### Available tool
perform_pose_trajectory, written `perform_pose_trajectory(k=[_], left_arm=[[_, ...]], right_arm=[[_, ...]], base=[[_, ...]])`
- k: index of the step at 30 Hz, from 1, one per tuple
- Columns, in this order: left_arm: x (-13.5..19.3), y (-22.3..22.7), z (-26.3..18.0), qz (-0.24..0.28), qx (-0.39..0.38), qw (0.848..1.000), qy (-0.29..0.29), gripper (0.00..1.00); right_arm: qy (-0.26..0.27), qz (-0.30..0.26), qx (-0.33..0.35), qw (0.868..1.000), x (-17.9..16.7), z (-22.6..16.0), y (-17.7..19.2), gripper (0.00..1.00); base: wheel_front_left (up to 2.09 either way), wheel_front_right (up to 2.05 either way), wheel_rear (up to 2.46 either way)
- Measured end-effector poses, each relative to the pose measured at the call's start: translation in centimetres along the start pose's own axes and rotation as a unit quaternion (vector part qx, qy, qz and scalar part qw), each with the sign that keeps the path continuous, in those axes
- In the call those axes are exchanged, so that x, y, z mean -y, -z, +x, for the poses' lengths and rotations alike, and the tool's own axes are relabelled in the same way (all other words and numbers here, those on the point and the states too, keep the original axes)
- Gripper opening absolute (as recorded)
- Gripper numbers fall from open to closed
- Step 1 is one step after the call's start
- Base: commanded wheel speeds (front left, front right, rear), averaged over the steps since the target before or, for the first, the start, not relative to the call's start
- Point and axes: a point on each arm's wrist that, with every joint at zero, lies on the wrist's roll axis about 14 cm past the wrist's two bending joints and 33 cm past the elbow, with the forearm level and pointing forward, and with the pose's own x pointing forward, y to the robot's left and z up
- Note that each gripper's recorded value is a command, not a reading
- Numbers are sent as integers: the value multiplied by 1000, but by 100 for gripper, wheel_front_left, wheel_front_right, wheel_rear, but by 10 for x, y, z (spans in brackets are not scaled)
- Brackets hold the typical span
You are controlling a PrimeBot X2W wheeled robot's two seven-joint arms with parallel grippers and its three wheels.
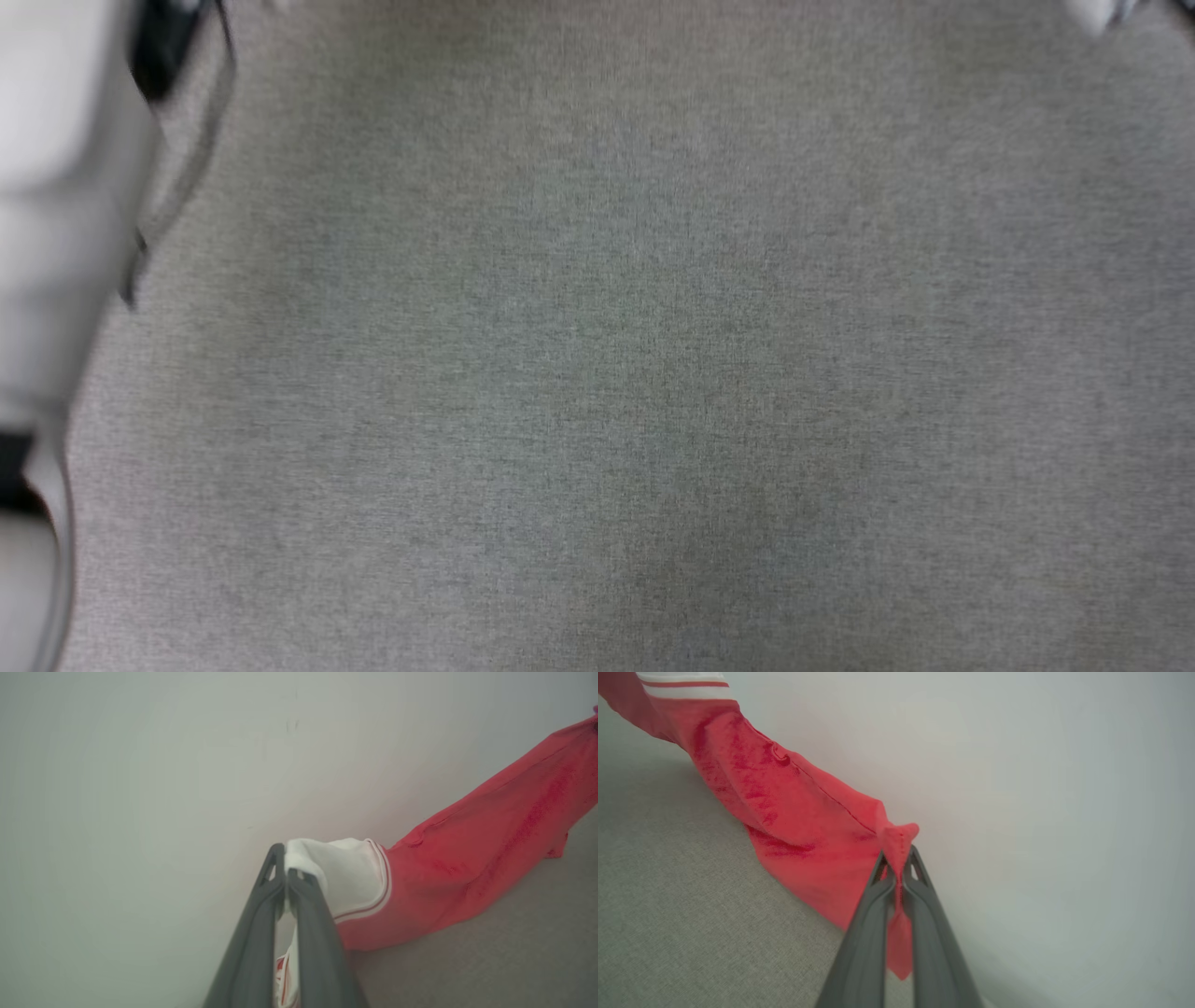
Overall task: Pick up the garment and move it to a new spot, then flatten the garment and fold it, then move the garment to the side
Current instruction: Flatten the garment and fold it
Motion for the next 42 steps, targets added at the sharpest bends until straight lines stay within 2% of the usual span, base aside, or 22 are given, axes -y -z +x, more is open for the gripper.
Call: perform_pose_trajectory(k=[7, 12, 18, 25, 28, 32, 36, 40, 42], left_arm=[[52, 55, -82, -43, -63, 997, 28, 0], [84, 76, -143, -67, -102, 992, 34, 0], [111, 93, -216, -93, -157, 983, 40, 0], [148, 98, -292, -111, -217, 968, 63, 0], [155, 98, -321, -124, -237, 962, 55, 0], [165, 94, -353, -139, -253, 956, 53, 0], [191, 92, -386, -165, -277, 944, 70, 0], [200, 94, -408, -168, -297, 937, 72, 0], [209, 95, -416, -187, -306, 931, 71, 0]], right_arm=[[-40, 37, -47, 997, -45, -50, 48, 0], [-68, 40, -88, 993, -69, -96, 76, 0], [-91, 75, -113, 987, -98, -147, 89, 0], [-104, 94, -139, 980, -120, -209, 102, 0], [-104, 105, -148, 978, -128, -233, 103, 0], [-102, 126, -168, 972, -139, -269, 113, 0], [-106, 142, -195, 965, -155, -303, 124, 0], [-95, 161, -212, 959, -160, -327, 133, 0], [-89, 170, -220, 957, -160, -336, 138, 0]], base=[[0, 0, 0], [0, 0, 0], [0, 0, 0], [0, 0, 0], [0, 0, 0], [0, 0, 0], [0, 0, 0], [0, 0, 0], [0, 0, 0]])
